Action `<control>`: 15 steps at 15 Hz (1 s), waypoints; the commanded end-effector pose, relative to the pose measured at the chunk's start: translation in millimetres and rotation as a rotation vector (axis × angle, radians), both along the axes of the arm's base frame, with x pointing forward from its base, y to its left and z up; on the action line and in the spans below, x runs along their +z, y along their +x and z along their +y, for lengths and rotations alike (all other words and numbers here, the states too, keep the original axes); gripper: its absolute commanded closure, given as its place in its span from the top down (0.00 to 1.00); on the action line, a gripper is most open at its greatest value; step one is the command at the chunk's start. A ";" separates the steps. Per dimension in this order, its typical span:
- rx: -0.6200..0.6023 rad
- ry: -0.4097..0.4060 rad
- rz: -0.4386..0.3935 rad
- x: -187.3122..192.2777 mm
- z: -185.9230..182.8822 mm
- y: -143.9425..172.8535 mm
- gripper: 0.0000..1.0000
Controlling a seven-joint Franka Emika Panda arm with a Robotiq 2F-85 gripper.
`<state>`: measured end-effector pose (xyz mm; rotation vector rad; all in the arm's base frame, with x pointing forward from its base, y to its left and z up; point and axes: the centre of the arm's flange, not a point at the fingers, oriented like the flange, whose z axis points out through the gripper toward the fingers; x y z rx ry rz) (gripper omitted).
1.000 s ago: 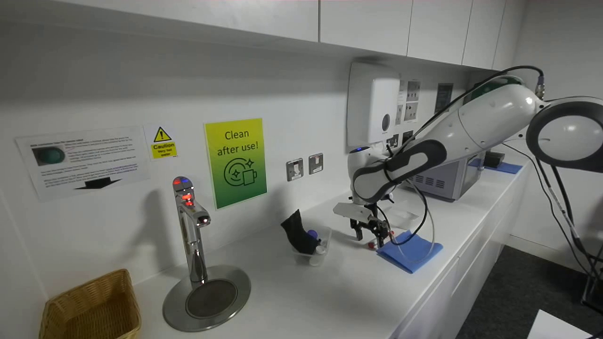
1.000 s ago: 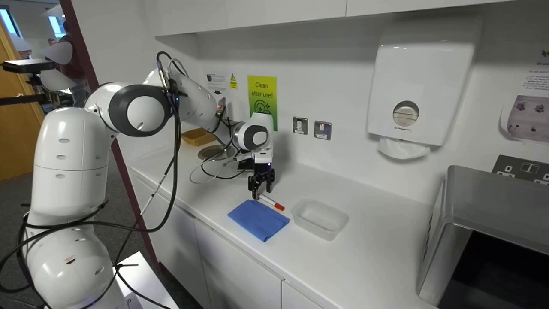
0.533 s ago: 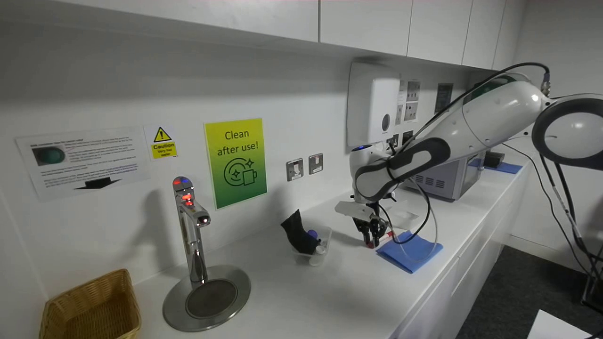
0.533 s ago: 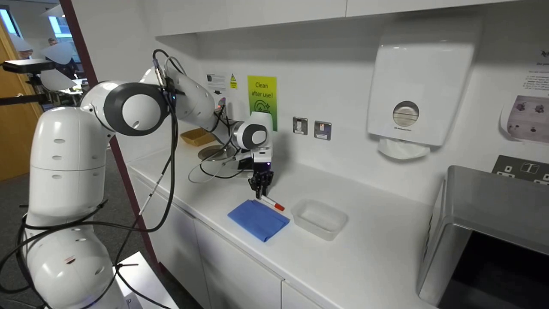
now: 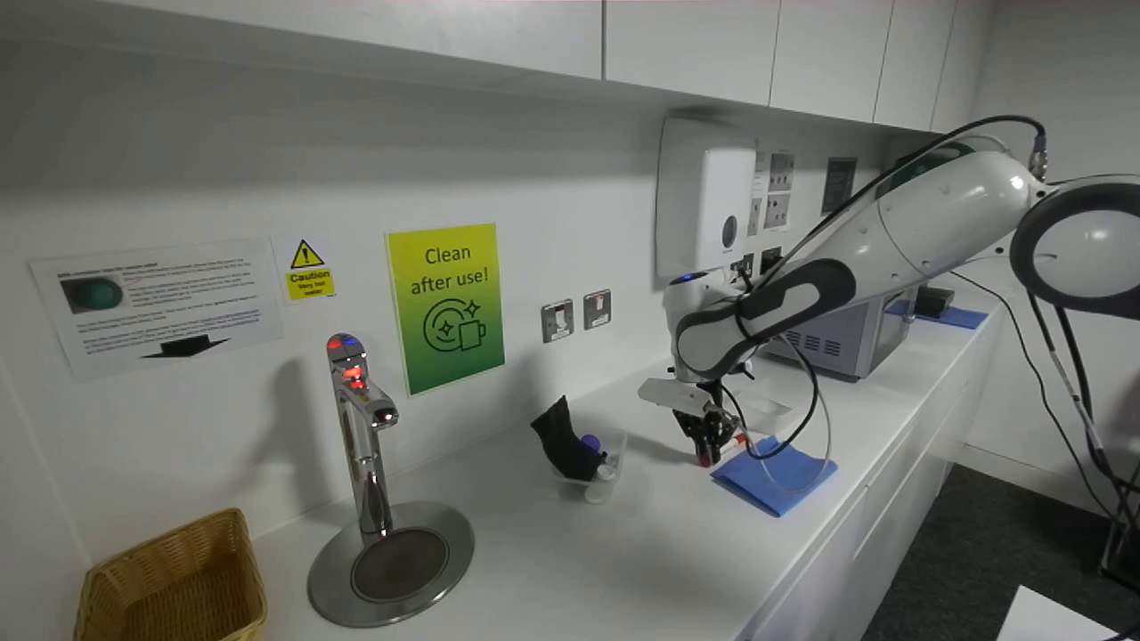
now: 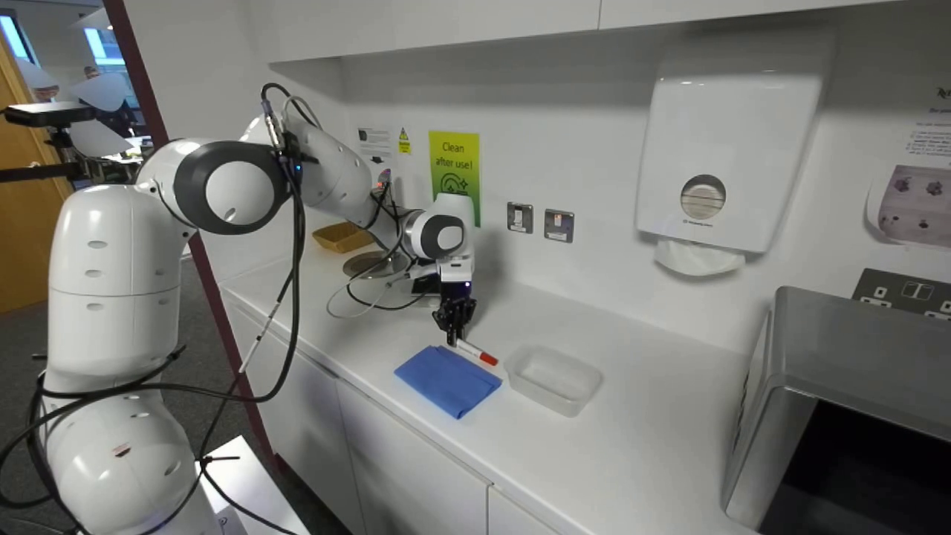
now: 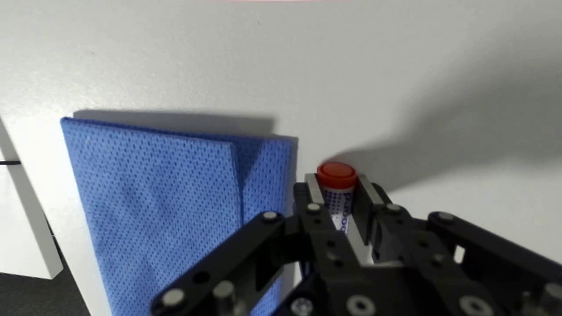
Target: Put the marker inside the container
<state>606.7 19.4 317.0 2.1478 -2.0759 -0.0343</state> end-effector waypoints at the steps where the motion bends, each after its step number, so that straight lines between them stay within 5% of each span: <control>1: -0.017 -0.045 -0.042 24.6 -9.8 -16.4 0.06; 15: -0.009 -0.060 -0.106 70.6 -28.2 -17.5 0.06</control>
